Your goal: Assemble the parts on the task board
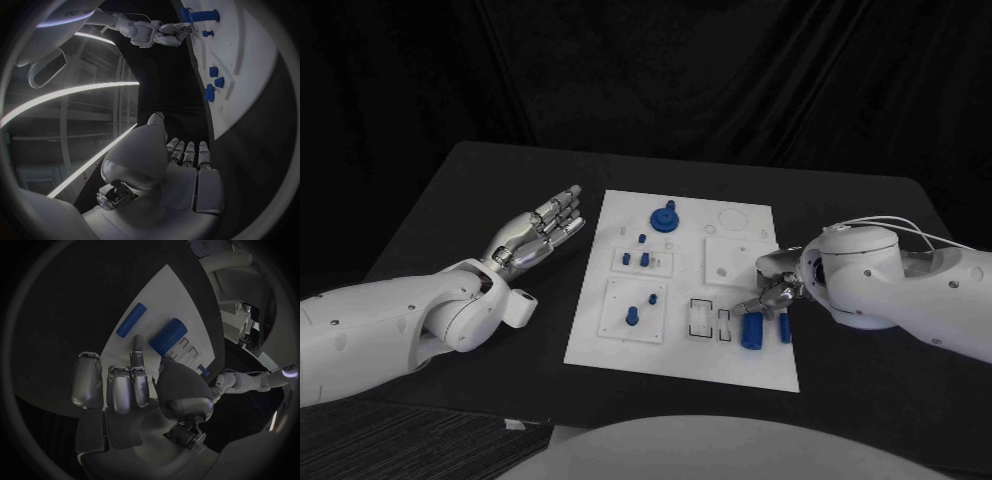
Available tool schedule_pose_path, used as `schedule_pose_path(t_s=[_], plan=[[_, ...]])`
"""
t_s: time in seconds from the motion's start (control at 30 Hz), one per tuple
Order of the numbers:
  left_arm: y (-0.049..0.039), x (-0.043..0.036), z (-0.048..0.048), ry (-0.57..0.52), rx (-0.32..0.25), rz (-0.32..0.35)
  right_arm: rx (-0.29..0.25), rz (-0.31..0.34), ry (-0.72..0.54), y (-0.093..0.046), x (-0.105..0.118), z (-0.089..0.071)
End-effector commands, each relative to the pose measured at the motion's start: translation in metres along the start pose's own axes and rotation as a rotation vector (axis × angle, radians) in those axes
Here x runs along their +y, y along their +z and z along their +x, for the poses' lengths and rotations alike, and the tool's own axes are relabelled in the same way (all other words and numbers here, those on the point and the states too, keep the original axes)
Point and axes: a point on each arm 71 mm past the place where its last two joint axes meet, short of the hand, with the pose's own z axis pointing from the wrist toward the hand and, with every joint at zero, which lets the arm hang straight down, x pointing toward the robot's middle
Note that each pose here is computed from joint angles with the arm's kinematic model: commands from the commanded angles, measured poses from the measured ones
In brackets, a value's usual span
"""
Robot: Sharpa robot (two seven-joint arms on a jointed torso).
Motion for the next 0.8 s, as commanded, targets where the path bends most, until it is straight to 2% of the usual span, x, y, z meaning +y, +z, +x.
schedule_pose_path(t_s=[0.03, 0.17, 0.47, 0.8], plan=[[0.0004, -0.0010, 0.0015, -0.012, 0.007, 0.018, -0.053, 0.007, 0.036, 0.0000, 0.0004, -0.0014], [0.0008, -0.0007, 0.0016, -0.013, 0.008, 0.016, -0.058, 0.001, 0.064, 0.0001, 0.0007, -0.0006], [0.0010, -0.0001, 0.0019, -0.014, 0.010, 0.011, -0.015, -0.010, 0.079, -0.0006, 0.0028, 0.0034], [0.0011, 0.0008, 0.0022, -0.017, 0.014, 0.001, -0.006, -0.013, 0.080, -0.0013, 0.0038, 0.0045]])
